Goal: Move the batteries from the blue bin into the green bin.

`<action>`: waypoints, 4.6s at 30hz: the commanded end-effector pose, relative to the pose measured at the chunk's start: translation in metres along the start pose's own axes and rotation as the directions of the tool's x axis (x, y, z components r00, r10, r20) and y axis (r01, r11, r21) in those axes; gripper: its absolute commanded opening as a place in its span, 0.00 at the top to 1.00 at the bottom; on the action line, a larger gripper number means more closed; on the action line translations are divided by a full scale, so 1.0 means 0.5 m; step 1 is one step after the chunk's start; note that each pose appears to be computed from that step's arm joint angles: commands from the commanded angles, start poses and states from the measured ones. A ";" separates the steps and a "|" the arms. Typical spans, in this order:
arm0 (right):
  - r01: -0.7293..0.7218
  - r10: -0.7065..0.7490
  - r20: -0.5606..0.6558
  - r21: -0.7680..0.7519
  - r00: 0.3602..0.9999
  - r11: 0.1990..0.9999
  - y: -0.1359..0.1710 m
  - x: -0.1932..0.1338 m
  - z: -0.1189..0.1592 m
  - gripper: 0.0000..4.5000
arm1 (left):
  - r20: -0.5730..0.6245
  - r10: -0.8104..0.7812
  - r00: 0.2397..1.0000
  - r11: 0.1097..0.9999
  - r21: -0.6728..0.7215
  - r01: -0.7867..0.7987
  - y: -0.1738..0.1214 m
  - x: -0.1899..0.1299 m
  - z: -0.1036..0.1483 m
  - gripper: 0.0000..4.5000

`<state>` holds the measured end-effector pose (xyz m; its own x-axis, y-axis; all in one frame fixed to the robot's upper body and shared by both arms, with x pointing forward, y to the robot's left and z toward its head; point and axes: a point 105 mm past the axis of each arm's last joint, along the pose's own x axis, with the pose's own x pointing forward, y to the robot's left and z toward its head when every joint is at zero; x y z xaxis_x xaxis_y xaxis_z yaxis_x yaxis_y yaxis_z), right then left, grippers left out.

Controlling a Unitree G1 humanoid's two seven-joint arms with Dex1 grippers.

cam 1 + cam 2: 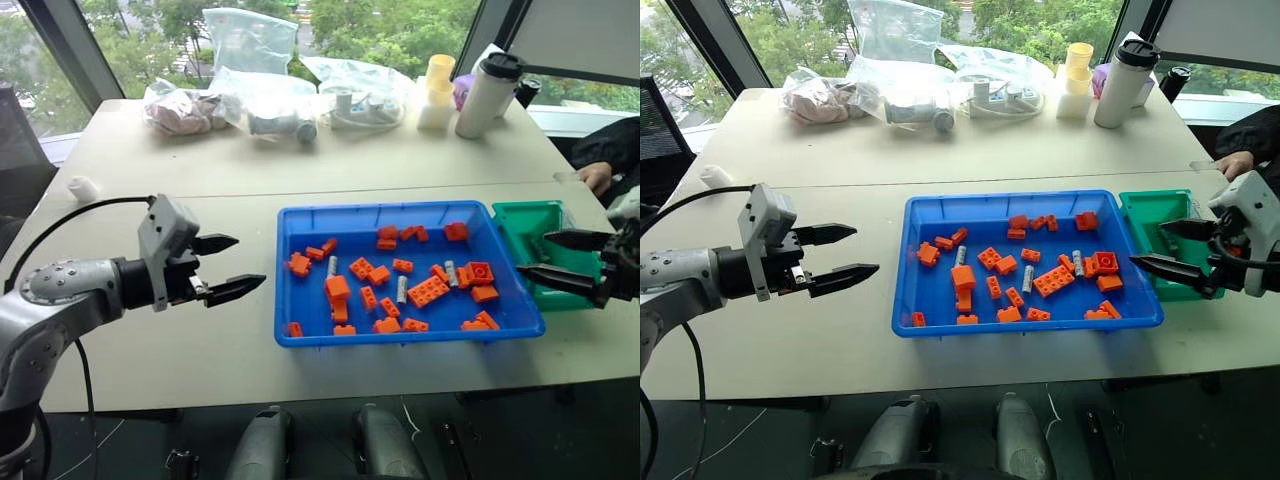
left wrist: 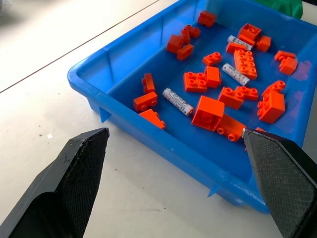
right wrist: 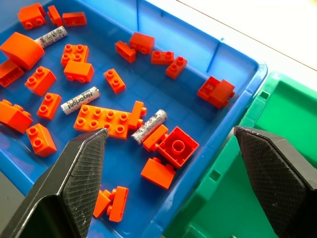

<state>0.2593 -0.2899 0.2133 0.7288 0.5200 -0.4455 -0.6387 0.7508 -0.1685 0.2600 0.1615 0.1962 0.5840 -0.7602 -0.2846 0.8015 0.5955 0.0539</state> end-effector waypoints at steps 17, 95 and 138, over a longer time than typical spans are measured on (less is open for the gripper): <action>0.006 -0.005 0.057 -0.027 0.998 1.000 -0.002 0.007 0.015 0.06 | -0.012 -0.004 1.000 0.997 0.079 0.005 0.001 0.000 0.009 0.00; -0.466 0.505 0.037 -0.331 0.862 0.820 0.239 0.418 0.131 0.10 | -0.129 -0.162 0.978 0.945 0.265 0.191 -0.008 0.017 0.030 0.00; -0.142 0.186 0.319 -0.156 0.929 0.977 0.087 0.285 0.201 0.51 | 0.019 -0.212 0.977 0.942 0.269 0.199 -0.028 0.055 0.072 0.00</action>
<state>0.3595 -0.1124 0.1801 0.5025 0.7973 -0.3343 -0.8642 0.4522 -0.2205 0.2706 0.1335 0.2084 0.4137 -0.8462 -0.3358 0.9078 0.3553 0.2230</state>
